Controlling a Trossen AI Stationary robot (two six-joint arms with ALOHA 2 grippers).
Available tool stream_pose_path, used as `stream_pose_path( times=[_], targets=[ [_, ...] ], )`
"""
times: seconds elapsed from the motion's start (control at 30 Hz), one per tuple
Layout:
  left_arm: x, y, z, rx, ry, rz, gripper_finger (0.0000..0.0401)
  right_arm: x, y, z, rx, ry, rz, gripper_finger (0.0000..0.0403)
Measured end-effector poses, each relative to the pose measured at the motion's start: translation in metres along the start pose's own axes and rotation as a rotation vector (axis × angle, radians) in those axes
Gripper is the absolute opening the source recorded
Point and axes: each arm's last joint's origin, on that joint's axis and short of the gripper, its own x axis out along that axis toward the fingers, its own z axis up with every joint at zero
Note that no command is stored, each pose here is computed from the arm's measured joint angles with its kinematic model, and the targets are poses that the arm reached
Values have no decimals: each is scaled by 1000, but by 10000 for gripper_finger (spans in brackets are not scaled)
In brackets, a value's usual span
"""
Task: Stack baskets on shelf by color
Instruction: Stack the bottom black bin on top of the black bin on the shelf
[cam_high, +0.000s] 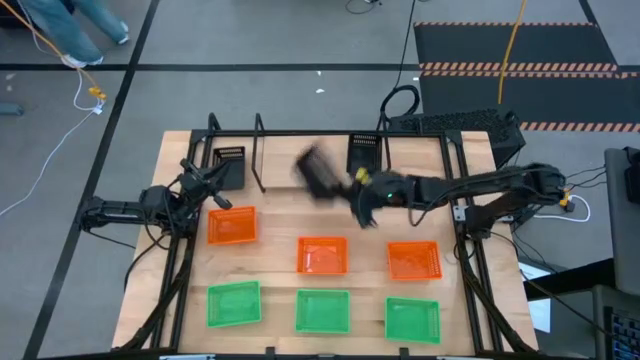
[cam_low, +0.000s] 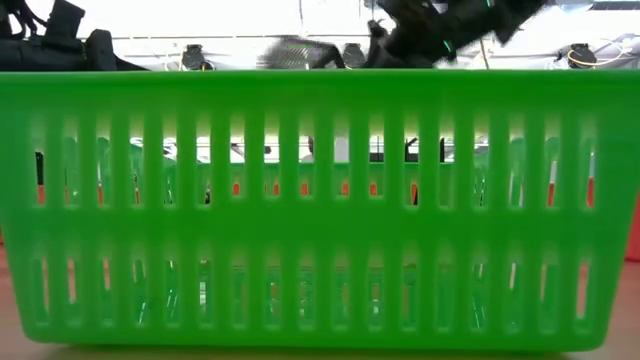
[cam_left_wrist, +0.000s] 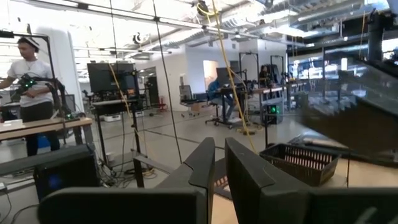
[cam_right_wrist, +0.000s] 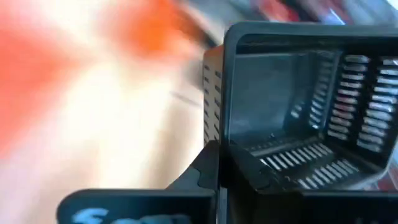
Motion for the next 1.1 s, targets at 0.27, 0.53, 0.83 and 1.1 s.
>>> stream_pose_path(
  times=[0.27,0.53,0.83,1.1],
  targets=[
    [2,4,3,-11,-24,46,42,-11,-87,24,350,359,-48,3],
    [3,5,0,7,-7,61,42,27,-105,-14,421,757,100,5],
    [3,4,-3,31,21,49,42,41,-84,-43,395,948,209,7],
    [3,4,-3,22,16,50,42,43,-73,-50,433,946,319,8]
  ],
)
